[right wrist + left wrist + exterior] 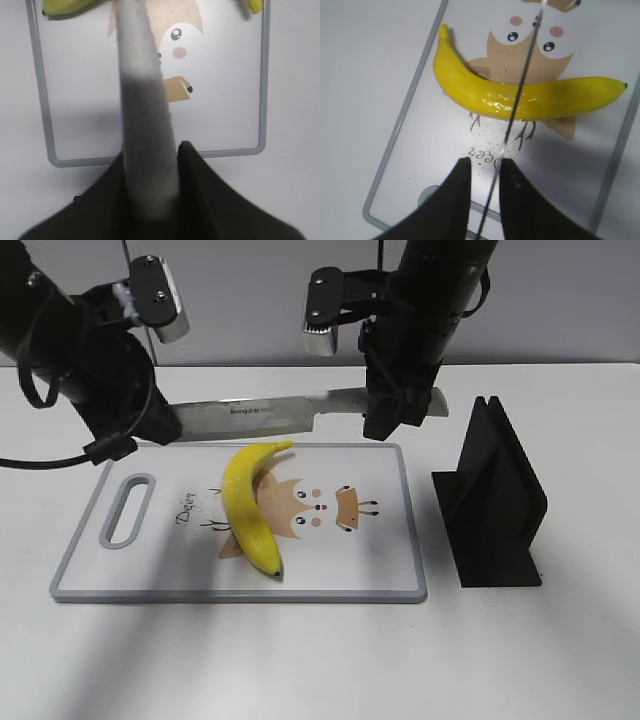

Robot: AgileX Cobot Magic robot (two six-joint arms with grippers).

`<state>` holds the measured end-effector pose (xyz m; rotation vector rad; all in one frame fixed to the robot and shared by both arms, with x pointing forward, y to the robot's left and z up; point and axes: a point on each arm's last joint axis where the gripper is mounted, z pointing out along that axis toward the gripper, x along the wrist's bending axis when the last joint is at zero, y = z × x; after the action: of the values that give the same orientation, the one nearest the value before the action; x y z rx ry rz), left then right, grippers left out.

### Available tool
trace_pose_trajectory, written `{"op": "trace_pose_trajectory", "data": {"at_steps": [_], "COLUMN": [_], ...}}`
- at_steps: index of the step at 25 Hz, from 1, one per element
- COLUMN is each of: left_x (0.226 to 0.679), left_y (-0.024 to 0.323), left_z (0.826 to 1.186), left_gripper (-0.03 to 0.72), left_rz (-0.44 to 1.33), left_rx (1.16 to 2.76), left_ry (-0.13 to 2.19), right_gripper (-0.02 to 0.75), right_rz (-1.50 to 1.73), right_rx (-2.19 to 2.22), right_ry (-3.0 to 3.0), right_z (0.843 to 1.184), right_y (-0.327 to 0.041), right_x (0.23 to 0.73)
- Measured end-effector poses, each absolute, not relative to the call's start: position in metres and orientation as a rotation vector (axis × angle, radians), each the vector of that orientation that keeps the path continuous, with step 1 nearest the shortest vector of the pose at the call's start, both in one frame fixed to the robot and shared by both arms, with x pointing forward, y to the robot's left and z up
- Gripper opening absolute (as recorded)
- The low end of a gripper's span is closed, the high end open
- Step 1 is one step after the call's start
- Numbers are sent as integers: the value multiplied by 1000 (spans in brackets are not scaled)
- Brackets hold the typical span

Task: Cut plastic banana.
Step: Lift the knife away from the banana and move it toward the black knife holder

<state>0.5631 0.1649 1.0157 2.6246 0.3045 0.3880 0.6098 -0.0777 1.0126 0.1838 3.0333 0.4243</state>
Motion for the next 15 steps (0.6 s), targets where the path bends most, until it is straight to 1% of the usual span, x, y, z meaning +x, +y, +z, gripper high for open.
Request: {"op": "trace_pose_trajectory", "data": {"at_steps": [4, 9, 12, 14, 15], "left_x": [565, 565, 564, 564, 564], "left_y": [167, 167, 167, 168, 168], "left_z": [1016, 1019, 1024, 1028, 1031], "left_gripper": [347, 450, 562, 610, 622], "left_rz": [407, 403, 406, 426, 441], "left_rx": [2622, 2594, 2557, 2532, 2520], "left_ry": [317, 359, 426, 467, 483], "right_gripper": [185, 179, 178, 178, 177], "right_rz": [428, 413, 399, 400, 393], "right_rx": [192, 210, 233, 265, 283], "right_ry": [3036, 3060, 3079, 3080, 3078], "right_z": [1014, 1014, 1014, 1014, 1015], "right_y": [-79, -81, -82, -82, -82], "right_x": [610, 608, 607, 606, 606]}}
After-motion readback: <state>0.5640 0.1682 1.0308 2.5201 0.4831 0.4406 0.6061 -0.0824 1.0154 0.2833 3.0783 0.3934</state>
